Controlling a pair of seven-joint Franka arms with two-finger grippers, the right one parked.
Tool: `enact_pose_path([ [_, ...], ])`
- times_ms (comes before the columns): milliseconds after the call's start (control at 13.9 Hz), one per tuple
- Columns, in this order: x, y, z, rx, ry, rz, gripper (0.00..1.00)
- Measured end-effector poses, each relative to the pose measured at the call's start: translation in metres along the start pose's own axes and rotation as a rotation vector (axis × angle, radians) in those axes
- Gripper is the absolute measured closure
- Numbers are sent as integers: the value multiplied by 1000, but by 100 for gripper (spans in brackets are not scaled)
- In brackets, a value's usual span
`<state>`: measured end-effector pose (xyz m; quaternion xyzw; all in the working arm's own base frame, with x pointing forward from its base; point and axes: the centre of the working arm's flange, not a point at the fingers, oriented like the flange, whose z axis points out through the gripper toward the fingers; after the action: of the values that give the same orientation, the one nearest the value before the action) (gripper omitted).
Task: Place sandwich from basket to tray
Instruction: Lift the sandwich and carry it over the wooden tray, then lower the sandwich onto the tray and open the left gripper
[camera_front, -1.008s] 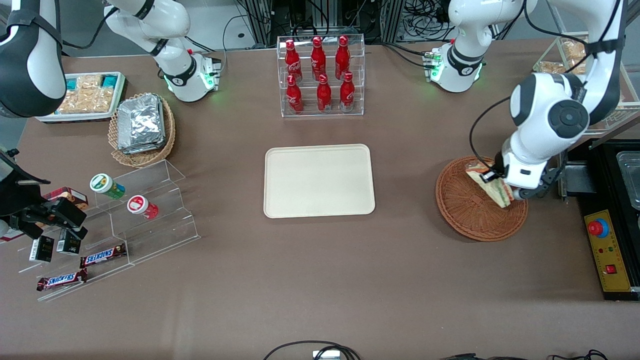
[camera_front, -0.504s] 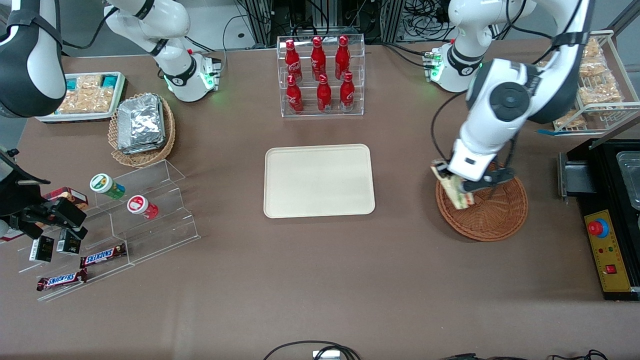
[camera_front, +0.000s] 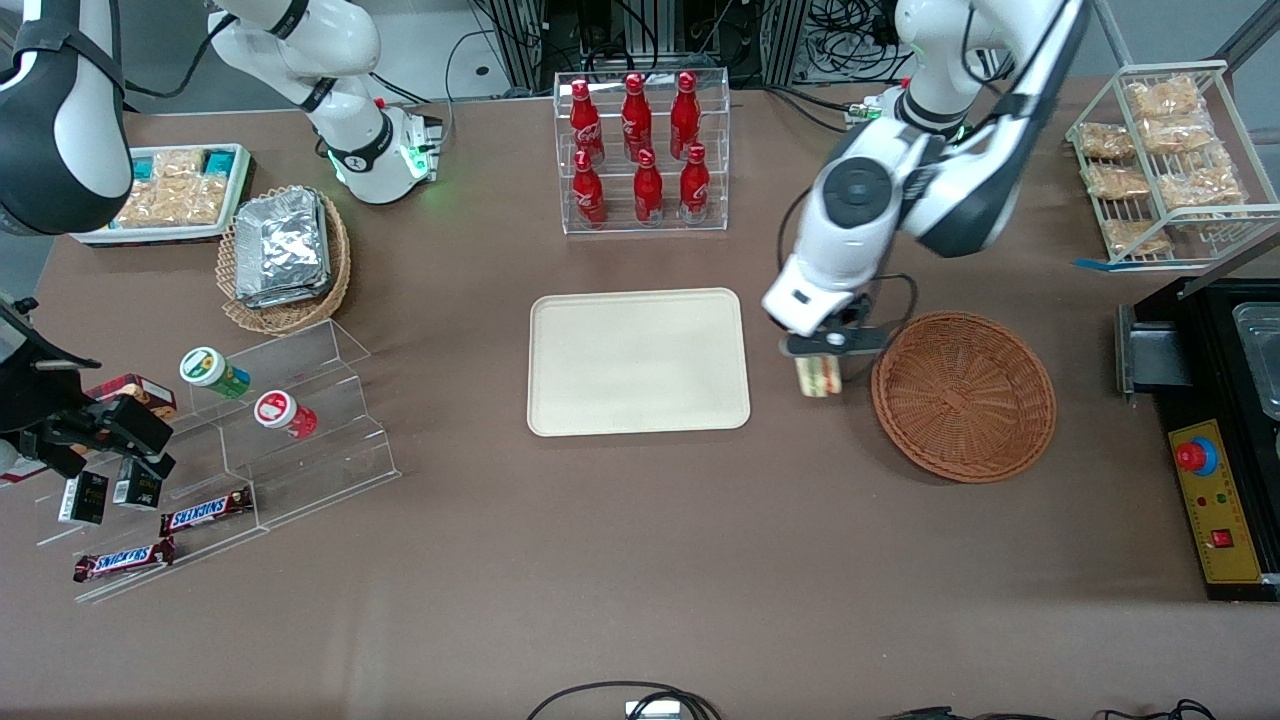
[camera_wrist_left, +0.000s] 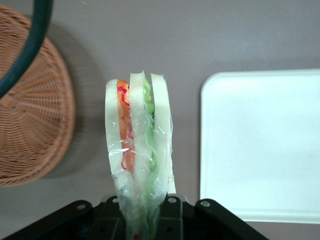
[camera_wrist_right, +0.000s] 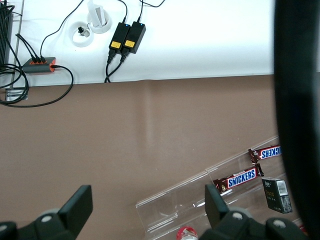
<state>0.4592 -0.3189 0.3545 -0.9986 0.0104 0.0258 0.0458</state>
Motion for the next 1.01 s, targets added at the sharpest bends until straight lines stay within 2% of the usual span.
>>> enact_pose_path([
  [144, -10, 30, 25, 17, 6, 30, 81],
  [288, -18, 57, 50, 20, 20, 55, 81],
  [576, -39, 104, 86, -10, 22, 104, 81],
  [792, -41, 124, 95, -15, 23, 109, 81],
  [1008, -40, 141, 103, -44, 17, 121, 81],
])
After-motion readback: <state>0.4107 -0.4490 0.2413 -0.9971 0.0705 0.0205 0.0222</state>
